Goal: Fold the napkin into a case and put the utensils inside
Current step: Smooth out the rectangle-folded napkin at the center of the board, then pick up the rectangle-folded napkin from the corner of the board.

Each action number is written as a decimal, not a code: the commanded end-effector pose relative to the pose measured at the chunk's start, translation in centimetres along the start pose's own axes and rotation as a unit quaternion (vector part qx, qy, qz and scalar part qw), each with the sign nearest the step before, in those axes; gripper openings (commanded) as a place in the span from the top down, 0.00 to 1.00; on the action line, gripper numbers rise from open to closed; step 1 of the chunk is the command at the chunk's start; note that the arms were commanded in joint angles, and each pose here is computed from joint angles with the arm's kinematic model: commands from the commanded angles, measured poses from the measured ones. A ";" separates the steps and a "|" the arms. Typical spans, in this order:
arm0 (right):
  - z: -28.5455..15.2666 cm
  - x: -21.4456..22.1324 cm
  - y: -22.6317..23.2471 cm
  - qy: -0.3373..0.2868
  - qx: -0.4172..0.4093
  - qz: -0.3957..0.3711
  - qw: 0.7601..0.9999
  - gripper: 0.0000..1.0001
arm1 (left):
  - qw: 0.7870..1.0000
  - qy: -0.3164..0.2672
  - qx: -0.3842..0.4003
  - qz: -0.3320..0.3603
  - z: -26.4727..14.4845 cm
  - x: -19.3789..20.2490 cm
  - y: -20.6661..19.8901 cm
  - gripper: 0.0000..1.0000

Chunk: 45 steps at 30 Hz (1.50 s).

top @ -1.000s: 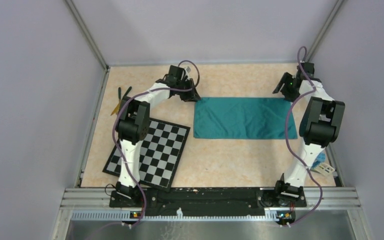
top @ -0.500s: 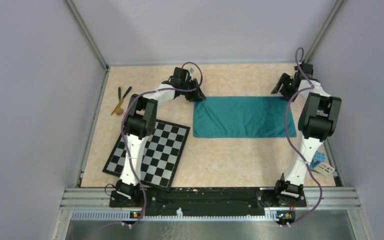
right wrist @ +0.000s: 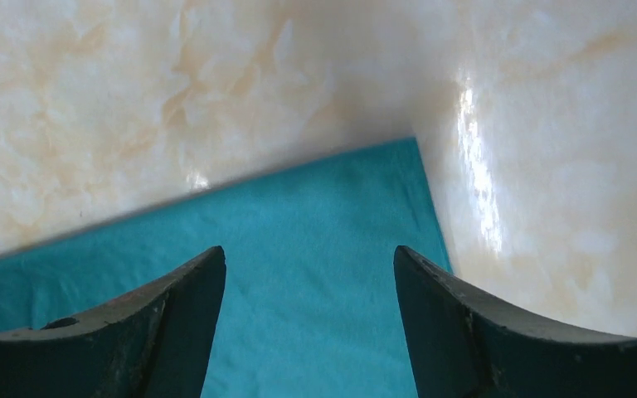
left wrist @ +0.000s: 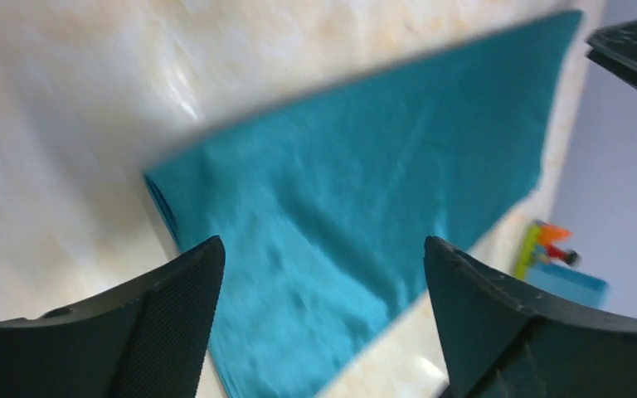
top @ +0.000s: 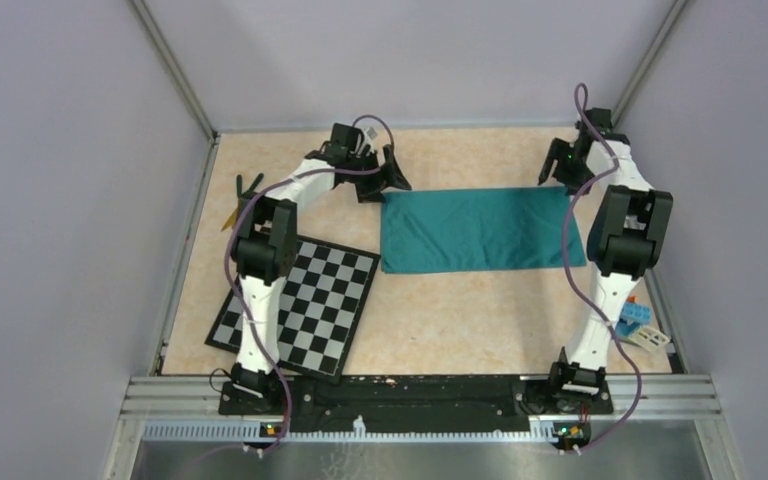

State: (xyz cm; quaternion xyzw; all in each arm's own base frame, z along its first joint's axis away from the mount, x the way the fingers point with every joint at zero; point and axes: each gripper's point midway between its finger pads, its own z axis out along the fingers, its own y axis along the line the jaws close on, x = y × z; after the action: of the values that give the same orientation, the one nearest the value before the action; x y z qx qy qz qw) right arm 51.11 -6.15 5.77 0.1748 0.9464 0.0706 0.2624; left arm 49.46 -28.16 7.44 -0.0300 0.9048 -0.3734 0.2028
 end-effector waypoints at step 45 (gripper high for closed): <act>-1.8 6.3 -6.0 0.182 0.127 -0.090 0.971 0.38 | 0.959 0.055 0.221 0.167 -13.7 9.3 -16.7 0.01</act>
State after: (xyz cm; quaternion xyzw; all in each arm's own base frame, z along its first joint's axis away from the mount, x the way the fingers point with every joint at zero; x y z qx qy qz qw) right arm 42.15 -9.72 2.78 0.1164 0.9912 -0.0350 0.0524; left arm 33.85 -33.06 23.11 0.1741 0.8169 -0.5144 0.1941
